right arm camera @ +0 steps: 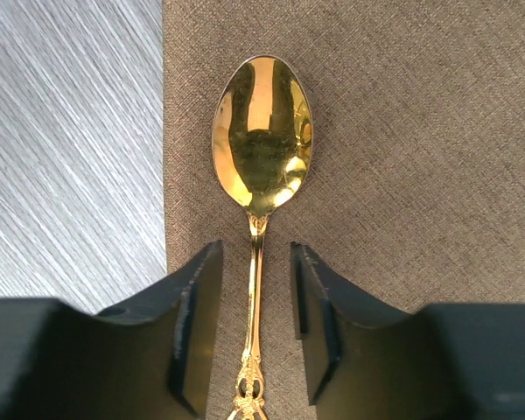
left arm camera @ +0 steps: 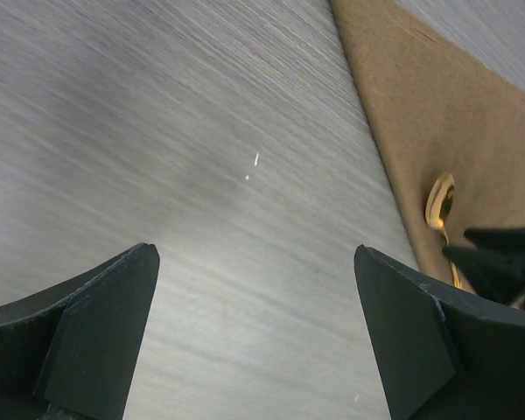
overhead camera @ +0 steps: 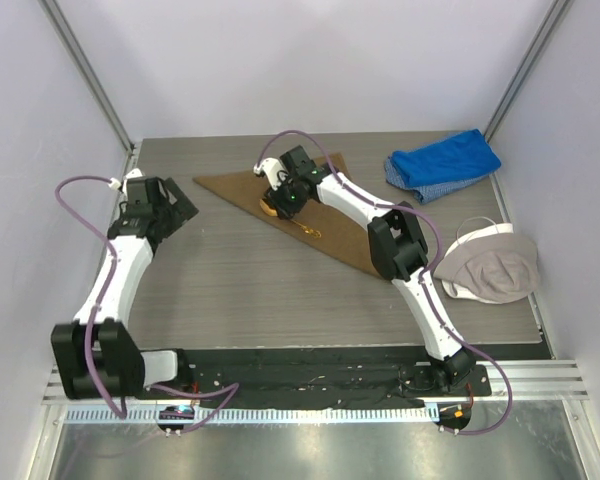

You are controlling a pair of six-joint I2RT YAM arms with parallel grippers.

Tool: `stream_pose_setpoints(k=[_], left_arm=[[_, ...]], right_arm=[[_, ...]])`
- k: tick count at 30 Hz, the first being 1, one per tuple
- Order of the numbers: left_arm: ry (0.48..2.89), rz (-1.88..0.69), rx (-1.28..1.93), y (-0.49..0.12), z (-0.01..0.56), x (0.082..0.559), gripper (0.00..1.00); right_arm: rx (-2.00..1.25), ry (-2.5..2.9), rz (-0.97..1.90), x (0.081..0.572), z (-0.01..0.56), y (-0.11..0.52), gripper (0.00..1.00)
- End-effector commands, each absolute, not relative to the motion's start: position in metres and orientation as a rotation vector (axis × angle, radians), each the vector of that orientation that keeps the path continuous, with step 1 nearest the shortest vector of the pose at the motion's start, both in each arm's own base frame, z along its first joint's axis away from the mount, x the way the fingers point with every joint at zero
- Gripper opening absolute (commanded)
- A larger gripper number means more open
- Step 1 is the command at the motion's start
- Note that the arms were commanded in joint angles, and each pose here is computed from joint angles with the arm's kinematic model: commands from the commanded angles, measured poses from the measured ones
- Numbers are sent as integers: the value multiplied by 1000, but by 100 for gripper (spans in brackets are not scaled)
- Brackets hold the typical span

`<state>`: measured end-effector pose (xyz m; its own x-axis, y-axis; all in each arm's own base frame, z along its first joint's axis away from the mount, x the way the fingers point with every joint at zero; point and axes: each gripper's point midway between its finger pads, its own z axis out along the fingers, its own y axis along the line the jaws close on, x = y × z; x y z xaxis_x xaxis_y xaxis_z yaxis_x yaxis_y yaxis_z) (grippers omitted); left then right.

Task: Fold the napkin, place the utensils inside, and roll it up
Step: Place the utensil onto the napkin

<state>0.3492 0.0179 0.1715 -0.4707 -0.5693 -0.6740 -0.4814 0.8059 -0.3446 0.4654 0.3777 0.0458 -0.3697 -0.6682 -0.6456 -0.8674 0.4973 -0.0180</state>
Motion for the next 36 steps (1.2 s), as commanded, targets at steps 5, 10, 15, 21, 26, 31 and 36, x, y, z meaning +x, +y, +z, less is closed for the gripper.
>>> stream_pose_setpoints(k=[5,10,15,21,26,31,36], left_arm=[[1971,-263,-908,20,157,456,97],[1945,-309,-964,20,128,509,85],[1931,-344,-1025,21,91,542,78],[1908,-365,-1108,32,63,562,69],[1892,-364,-1151,43,50,568,63],[1909,-371,-1163,46,39,575,59],[1922,-399,-1149,41,35,580,52]], right_arm=[[-1030,2058,494,457,141,369,50],[-866,2005,542,431,186,349,53],[-759,2002,515,400,206,317,54],[-746,2040,489,373,196,293,54],[-745,2092,493,355,180,282,54],[-746,2122,499,351,171,281,54],[-751,2121,501,353,171,283,54]])
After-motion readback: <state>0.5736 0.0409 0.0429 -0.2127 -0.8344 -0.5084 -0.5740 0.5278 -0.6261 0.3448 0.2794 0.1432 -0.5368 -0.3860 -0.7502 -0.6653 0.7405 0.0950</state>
